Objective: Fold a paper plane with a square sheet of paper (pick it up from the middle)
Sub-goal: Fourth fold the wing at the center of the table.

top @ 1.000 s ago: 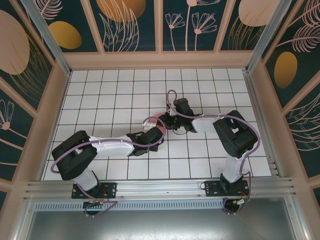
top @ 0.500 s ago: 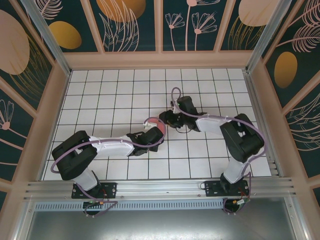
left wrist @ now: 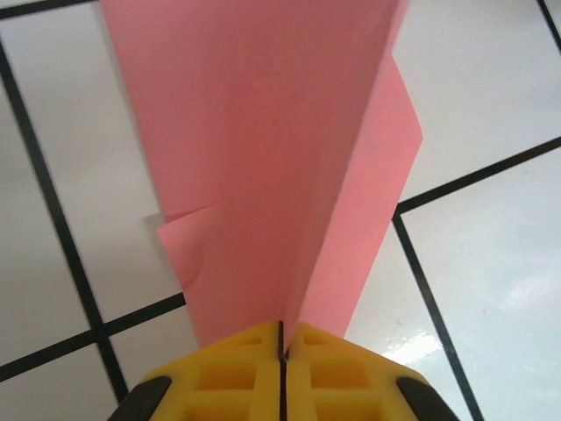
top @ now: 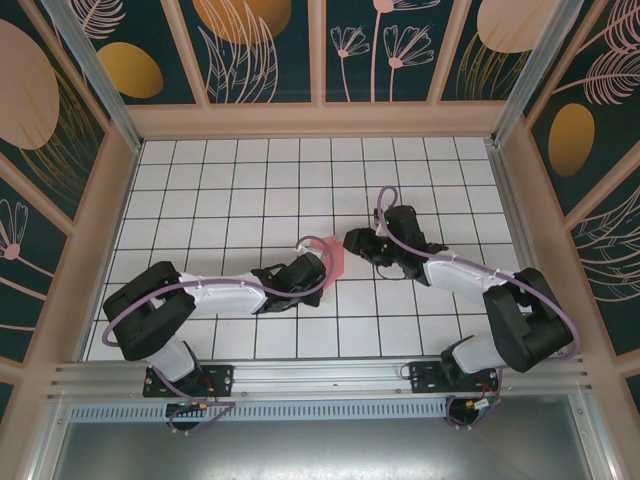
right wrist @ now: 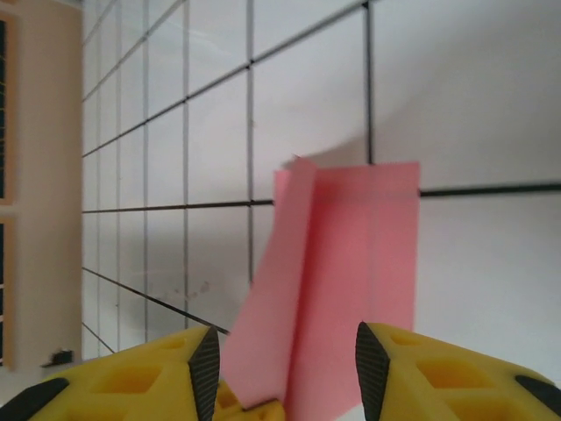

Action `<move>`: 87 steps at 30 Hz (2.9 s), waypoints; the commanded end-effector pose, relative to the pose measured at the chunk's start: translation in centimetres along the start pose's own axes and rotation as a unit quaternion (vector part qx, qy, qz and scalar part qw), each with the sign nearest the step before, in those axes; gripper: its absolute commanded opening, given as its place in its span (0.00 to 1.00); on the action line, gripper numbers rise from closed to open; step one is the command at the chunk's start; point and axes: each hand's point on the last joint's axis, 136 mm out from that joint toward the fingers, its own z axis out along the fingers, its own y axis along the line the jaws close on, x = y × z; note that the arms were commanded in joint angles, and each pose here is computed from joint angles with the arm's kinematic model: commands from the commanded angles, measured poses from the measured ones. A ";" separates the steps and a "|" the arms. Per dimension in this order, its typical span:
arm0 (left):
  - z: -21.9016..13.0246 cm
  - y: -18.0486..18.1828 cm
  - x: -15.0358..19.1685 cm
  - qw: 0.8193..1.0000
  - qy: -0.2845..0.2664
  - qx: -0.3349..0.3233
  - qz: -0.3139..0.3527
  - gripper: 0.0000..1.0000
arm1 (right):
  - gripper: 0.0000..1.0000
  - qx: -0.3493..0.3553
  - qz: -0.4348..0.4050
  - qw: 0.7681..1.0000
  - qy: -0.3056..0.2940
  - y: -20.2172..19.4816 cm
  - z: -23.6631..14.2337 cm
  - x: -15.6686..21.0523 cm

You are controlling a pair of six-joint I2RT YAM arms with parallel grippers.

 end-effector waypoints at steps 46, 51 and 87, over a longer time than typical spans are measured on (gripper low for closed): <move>0.8 -0.9 0.9 0.968 0.067 0.214 -0.109 0.09 | 0.23 -0.036 0.001 0.999 0.029 2.0 3.0 4.6; 0.9 -1.3 0.6 0.963 0.075 0.229 -0.119 0.09 | 0.23 -0.041 0.001 0.999 0.033 2.2 3.2 4.8; 0.8 -1.5 -0.4 0.929 0.093 0.302 -0.193 0.10 | 0.21 -0.041 0.011 0.998 0.050 2.2 5.5 5.4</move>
